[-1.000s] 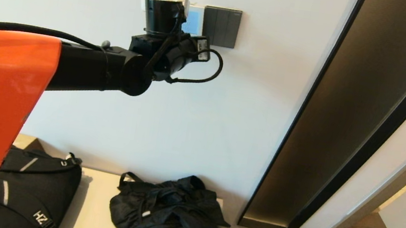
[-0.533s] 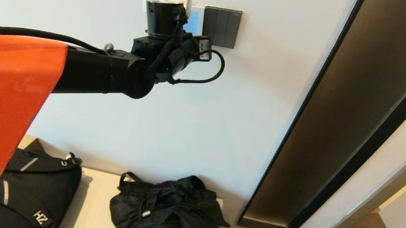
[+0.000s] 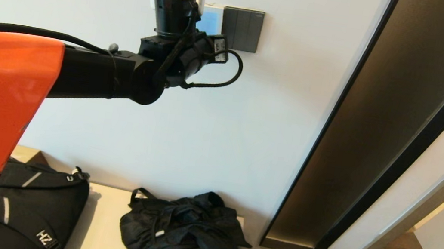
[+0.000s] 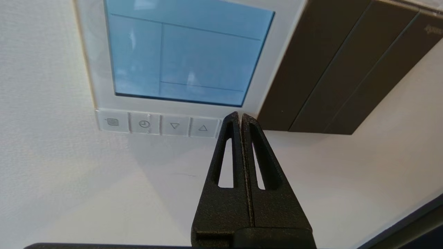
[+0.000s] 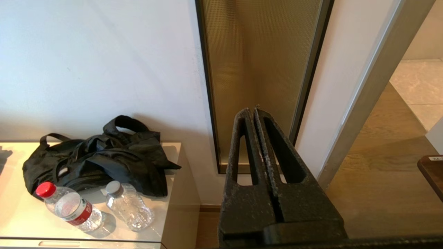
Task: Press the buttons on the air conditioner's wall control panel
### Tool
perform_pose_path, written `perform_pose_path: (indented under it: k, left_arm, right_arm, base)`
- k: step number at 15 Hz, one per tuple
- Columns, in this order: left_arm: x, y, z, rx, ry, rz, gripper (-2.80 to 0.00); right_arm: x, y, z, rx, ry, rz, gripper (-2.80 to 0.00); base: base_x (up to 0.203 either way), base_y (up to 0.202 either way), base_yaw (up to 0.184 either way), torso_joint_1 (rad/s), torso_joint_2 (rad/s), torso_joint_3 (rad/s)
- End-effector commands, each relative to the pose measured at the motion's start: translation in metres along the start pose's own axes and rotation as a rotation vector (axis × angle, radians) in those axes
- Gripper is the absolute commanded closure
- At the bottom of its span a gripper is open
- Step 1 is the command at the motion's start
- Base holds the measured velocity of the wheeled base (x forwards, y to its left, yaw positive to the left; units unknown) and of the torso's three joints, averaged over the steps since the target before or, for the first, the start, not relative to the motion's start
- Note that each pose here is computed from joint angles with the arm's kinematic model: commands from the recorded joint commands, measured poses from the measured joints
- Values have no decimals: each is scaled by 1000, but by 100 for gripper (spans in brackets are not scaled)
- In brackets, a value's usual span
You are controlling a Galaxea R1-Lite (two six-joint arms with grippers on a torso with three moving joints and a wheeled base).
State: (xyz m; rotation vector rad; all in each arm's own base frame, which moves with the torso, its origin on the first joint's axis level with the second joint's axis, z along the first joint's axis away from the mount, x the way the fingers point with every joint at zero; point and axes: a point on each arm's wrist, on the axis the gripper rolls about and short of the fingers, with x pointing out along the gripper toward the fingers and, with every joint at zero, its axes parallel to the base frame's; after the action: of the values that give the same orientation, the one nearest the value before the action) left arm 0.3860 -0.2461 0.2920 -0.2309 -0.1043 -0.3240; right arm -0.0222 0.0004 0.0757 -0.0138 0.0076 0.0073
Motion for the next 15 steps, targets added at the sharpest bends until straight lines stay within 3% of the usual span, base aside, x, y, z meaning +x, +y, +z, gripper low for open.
perform_pose_path:
  k: [1,4,8,15]
  left_arm:
    - [-8,1,6,-2,0,1,0]
    - [-23,4,12,-2,-25,-4,0]
    - [-73,19,27,8,-32,3,0]
    - [-232,84,68,101,-159,121,0]
  right_arm:
    - [0,0,0,0,1,0,0]
    - [0,0,0,-1,2,0,0]
    - [0,0,0,-1,2,0,0]
    - [0,0,0,-1,2,0,0]
  base:
    - [0,0,0,0,0,0]
    - [0,0,0,0,0,0]
    - [0,0,0,0,0,0]
    - [0,0,0,0,0,0]
